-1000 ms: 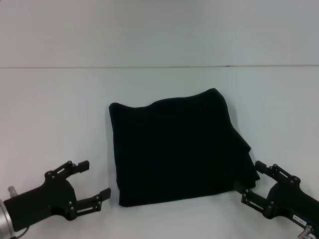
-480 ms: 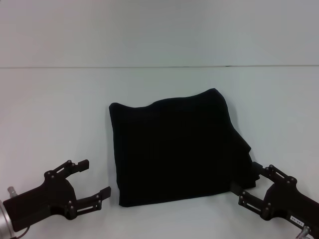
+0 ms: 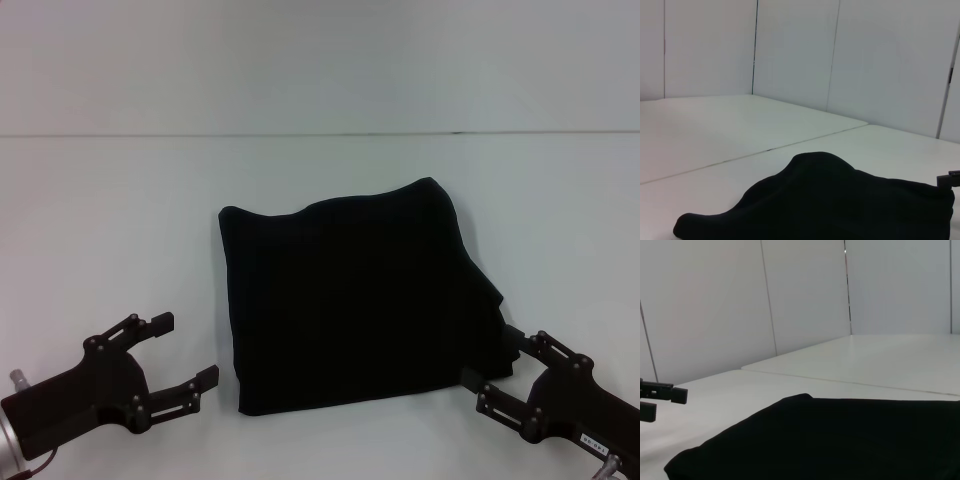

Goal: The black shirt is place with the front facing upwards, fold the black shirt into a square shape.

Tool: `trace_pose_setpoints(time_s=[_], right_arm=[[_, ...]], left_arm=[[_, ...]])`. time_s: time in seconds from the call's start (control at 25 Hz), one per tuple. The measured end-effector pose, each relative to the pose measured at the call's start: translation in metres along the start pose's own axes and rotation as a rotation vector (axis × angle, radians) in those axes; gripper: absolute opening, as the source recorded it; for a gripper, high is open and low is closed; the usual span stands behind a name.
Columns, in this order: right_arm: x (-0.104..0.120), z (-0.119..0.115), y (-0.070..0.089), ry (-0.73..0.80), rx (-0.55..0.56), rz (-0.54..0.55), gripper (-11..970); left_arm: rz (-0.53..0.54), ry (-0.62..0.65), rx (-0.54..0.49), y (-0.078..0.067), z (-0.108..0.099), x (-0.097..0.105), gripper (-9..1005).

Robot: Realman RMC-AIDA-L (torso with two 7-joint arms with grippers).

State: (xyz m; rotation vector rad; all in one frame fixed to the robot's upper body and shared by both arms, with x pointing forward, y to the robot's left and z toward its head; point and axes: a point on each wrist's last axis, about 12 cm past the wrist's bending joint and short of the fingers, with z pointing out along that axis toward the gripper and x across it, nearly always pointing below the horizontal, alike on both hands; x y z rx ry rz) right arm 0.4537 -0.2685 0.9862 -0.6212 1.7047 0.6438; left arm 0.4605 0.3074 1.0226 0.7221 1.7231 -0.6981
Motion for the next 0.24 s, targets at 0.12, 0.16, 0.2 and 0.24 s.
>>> trace_pose_setpoints(time_s=[0.12,0.16,0.2,0.24], right_arm=[[0.0000,-0.0002,0.0002,-0.001,0.000,0.000,834],[0.0001,-0.0001,0.0003,-0.001,0.000,0.001,834],[0.0002,-0.0001,0.0006,-0.002,-0.001,0.002,834],[0.0002,-0.0001,0.0008,-0.002,-0.001,0.002,834]], left_arm=[[0.000,0.000,-0.001,0.0000,-0.0002,0.0002,936],[0.000,0.001,-0.001,-0.0001,-0.0004,0.0002,936],[0.000,0.001,-0.001,-0.0001,-0.0004,0.0003,936],[0.000,0.001,-0.001,-0.0001,-0.0004,0.0003,936]])
